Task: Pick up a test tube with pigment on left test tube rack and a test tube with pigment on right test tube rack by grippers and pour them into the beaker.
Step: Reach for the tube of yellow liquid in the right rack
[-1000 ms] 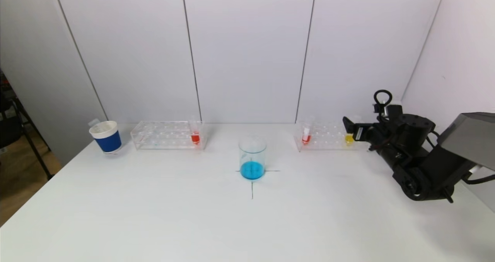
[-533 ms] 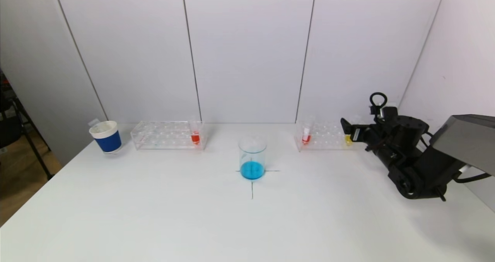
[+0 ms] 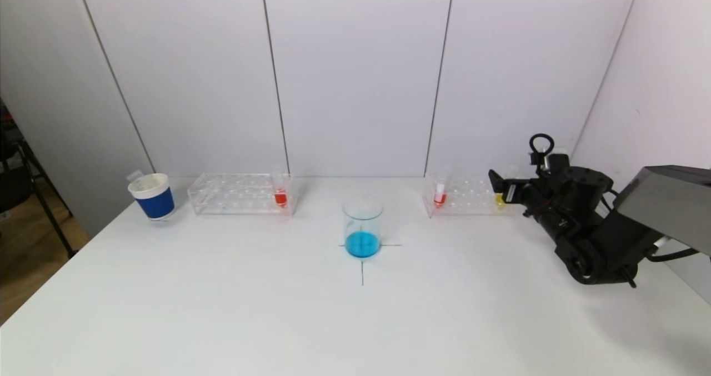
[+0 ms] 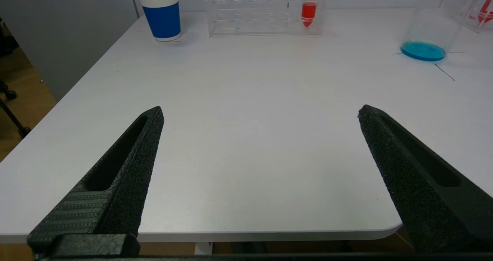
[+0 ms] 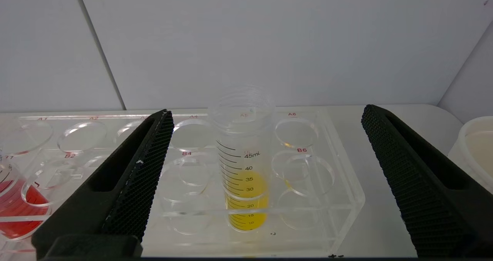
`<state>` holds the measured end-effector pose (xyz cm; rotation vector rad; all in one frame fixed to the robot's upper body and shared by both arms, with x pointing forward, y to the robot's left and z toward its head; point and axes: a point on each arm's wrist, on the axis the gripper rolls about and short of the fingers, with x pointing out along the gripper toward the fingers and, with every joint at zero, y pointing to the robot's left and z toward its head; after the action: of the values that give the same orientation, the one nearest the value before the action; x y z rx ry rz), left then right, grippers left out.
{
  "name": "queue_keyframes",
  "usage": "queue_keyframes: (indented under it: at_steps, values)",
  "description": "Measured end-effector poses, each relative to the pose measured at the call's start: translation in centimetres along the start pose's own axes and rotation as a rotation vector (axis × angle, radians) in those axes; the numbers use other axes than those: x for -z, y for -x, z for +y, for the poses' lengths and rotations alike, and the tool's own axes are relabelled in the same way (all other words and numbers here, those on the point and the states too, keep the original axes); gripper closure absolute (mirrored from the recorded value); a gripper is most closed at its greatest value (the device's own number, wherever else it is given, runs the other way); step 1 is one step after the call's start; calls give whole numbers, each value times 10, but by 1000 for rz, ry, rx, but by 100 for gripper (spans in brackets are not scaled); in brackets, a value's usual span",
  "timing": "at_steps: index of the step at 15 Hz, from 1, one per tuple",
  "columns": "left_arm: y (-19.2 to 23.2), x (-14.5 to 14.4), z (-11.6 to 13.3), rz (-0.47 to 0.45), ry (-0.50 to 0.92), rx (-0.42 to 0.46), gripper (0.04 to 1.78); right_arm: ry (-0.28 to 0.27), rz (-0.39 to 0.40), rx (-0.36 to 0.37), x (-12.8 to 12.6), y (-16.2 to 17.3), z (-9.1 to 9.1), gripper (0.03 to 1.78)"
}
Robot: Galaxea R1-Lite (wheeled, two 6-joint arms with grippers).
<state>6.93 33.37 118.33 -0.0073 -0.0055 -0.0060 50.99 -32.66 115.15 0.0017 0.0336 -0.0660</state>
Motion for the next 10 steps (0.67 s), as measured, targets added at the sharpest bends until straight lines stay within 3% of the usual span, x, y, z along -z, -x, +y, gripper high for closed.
queue_keyframes:
  at_steps: [10]
  values:
    - [0,0,0,0,0,1,6,0,-9,-6,3,-7,1,4]
